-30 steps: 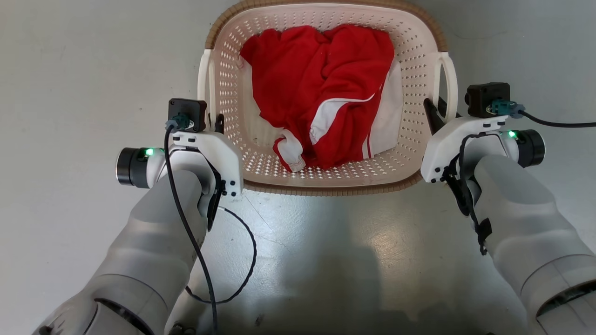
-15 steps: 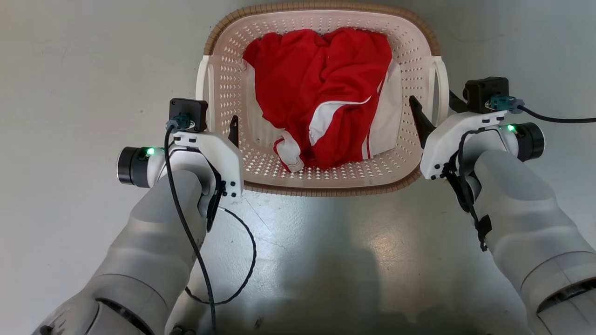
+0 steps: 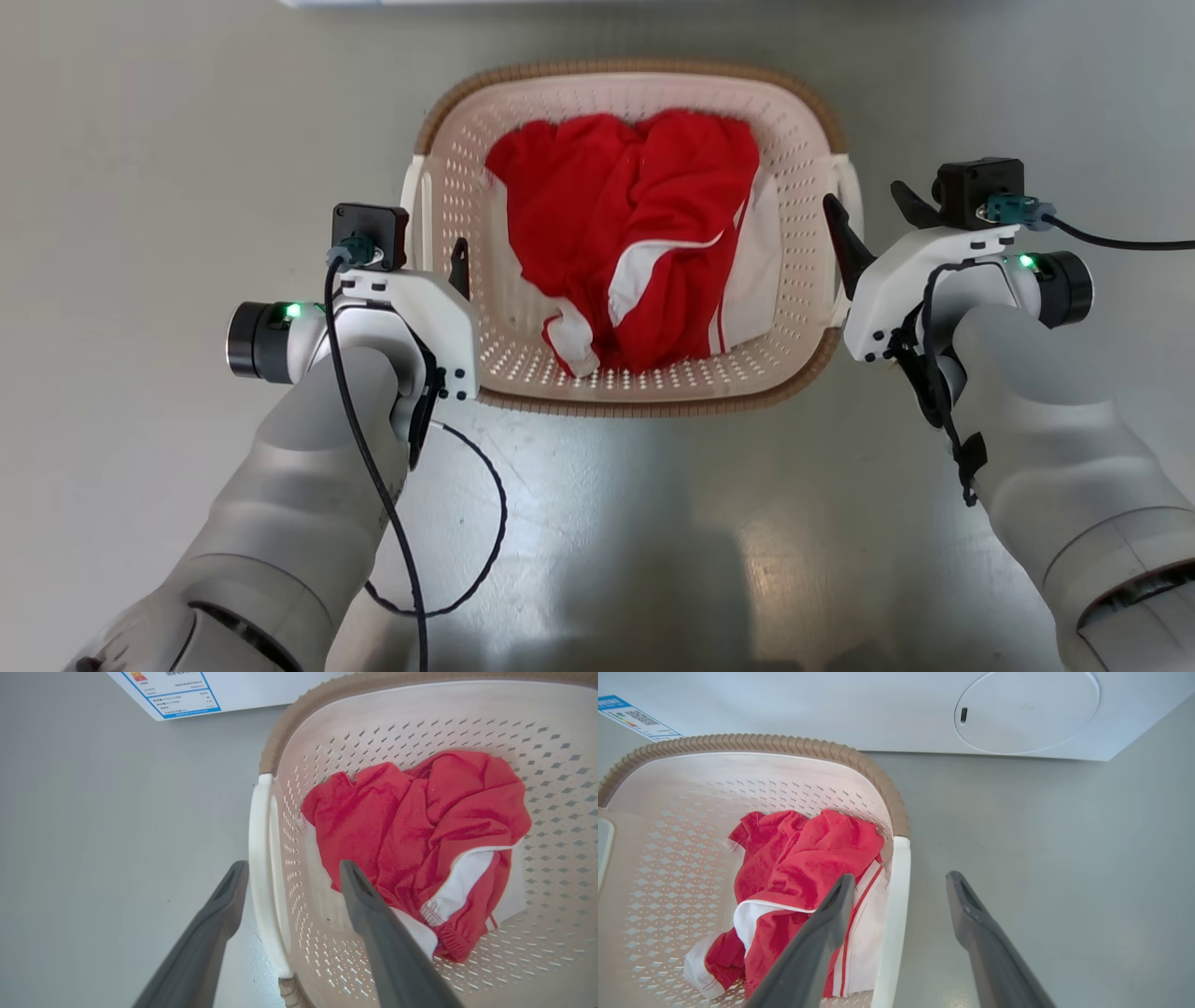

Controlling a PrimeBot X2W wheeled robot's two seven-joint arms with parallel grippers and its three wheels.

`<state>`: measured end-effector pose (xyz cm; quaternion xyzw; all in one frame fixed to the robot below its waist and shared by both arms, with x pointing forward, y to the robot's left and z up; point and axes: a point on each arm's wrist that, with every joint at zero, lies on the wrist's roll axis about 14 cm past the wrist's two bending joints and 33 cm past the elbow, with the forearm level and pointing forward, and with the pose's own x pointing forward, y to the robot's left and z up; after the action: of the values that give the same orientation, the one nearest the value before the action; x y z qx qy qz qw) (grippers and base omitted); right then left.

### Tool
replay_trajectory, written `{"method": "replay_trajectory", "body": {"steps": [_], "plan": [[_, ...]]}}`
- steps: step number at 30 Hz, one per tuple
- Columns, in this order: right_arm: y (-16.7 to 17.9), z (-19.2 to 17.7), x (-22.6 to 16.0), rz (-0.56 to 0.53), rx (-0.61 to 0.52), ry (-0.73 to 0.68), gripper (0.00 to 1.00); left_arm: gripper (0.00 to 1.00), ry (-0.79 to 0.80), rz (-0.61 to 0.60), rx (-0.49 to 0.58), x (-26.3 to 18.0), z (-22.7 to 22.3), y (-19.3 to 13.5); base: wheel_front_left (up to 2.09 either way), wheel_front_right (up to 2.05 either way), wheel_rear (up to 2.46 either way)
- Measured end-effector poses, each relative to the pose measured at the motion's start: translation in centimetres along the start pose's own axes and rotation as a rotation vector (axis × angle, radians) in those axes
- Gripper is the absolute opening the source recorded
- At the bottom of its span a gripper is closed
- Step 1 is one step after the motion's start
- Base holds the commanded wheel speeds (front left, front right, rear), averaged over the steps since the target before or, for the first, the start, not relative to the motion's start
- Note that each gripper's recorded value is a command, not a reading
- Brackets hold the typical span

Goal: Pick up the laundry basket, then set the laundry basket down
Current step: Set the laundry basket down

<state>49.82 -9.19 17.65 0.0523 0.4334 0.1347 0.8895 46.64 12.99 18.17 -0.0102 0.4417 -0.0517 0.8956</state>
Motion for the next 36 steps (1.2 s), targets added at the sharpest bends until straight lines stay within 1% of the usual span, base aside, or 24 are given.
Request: {"method": "replay_trajectory", "body": {"steps": [3, 8, 12, 16, 18, 21, 23, 28, 29, 36], "plan": [[-0.1, 1.8, -1.1, -0.01, 0.004, -0.049, 1.0, 1.0, -0.032, 0.001, 0.003, -1.0, 1.3, 0.0, 0.0, 0.0, 0.0], [0.1, 2.8, -3.1, -0.02, 0.011, -0.094, 1.0, 1.0, -0.076, 0.006, -0.002, -2.6, 2.7, 0.2, 0.0, 0.0, 0.0], [0.4, 4.2, -5.0, -0.023, 0.052, -0.157, 1.0, 1.0, -0.145, 0.011, 0.009, -4.3, 4.5, 0.6, 0.0, 0.0, 0.0], [1.3, 5.3, -7.2, -0.006, 0.054, -0.216, 1.0, 1.0, -0.231, 0.01, 0.021, -6.5, 6.1, 0.6, 0.0, 0.0, 0.0], [1.9, 6.5, -8.4, 0.006, 0.061, -0.268, 1.0, 1.0, -0.286, 0.016, 0.019, -7.8, 7.1, 0.6, 0.0, 0.0, 0.0], [2.1, 8.4, -10.3, 0.006, 0.104, -0.356, 1.0, 1.0, -0.393, 0.024, 0.026, -10.0, 9.3, 0.6, 0.0, 0.0, 0.0], [2.3, 9.1, -11.7, 0.008, 0.107, -0.403, 1.0, 1.0, -0.452, 0.025, 0.021, -11.6, 10.1, 0.4, 0.0, 0.0, 0.0], [3.5, 9.8, -15.2, 0.031, 0.076, -0.502, 1.0, 1.0, -0.56, 0.016, 0.006, -15.5, 10.5, -0.5, 0.0, 0.0, 0.0], [3.5, 9.8, -15.2, 0.031, 0.076, -0.502, 1.0, 1.0, -0.56, 0.016, 0.006, -15.5, 10.5, -0.5, 0.0, 0.0, 0.0], [5.3, 10.5, -20.0, 0.057, 0.033, -0.635, 1.0, 1.0, -0.689, 0.031, -0.025, -21.0, 10.3, -0.9, 0.0, 0.0, 0.0]]}}
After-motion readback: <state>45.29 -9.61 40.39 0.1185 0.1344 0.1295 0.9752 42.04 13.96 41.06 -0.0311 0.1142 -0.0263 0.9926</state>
